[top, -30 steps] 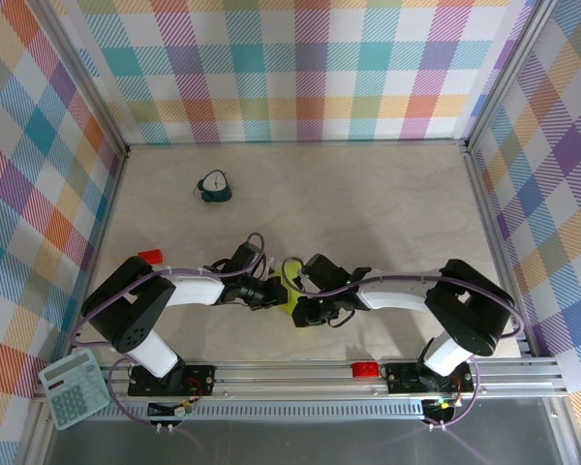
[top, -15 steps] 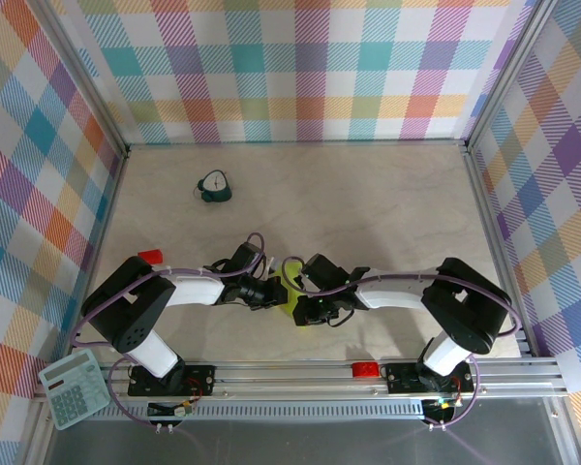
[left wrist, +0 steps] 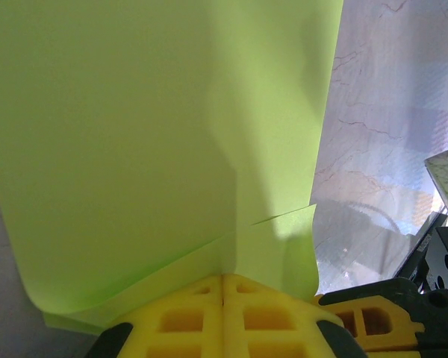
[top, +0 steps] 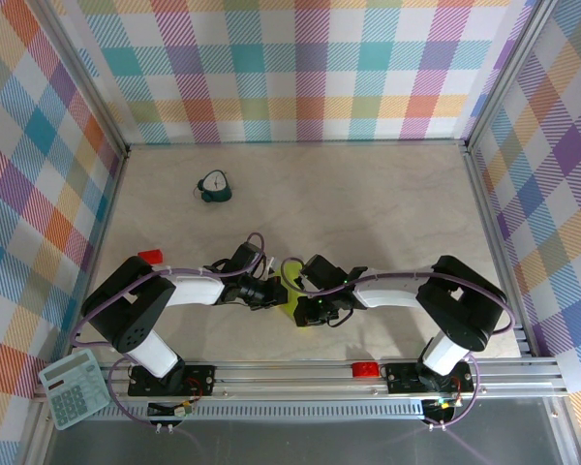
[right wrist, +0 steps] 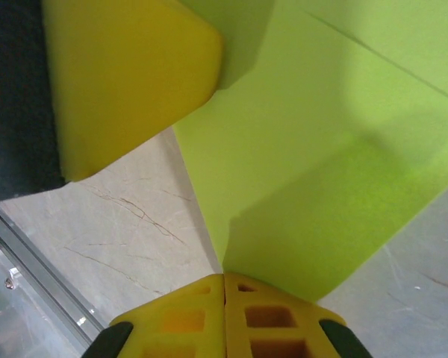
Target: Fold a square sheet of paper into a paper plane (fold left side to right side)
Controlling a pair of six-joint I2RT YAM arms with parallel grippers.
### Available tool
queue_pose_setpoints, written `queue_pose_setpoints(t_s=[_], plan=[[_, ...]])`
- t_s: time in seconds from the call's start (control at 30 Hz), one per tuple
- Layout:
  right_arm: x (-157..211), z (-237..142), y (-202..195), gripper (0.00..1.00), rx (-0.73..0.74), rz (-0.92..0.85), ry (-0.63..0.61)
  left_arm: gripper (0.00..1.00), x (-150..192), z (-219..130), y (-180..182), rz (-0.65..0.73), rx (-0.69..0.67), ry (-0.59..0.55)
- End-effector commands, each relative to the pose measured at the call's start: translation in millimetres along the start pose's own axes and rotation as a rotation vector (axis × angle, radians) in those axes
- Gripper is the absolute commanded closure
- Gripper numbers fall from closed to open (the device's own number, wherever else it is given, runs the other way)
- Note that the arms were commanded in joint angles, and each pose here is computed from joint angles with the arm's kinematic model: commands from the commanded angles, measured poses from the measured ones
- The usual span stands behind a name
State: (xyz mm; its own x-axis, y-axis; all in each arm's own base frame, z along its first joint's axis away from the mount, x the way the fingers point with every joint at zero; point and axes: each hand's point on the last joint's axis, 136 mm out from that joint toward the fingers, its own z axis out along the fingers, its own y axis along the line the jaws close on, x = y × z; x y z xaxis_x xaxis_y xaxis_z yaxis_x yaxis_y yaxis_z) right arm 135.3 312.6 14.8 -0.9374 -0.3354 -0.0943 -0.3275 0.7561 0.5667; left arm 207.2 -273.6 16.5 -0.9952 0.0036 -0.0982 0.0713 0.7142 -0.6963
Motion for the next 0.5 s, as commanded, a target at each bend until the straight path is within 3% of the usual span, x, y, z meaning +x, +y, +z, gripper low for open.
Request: queue_pose_setpoints(t_s=[0.0, 0.27, 0.47], plan=[[20, 6, -22, 0.95, 0.07, 0.042, 0.07, 0.94, 16, 2, 27, -0.042, -0.11, 0.039], [40, 10, -51, 1.0, 0.168, 0.097, 0.119, 0.95, 0, -19, -15, 0.05, 0.023, -0.059], [46, 15, -61, 1.0, 0.189, 0.12, 0.131, 0.95, 14, -26, -28, 0.094, 0.071, -0.073]])
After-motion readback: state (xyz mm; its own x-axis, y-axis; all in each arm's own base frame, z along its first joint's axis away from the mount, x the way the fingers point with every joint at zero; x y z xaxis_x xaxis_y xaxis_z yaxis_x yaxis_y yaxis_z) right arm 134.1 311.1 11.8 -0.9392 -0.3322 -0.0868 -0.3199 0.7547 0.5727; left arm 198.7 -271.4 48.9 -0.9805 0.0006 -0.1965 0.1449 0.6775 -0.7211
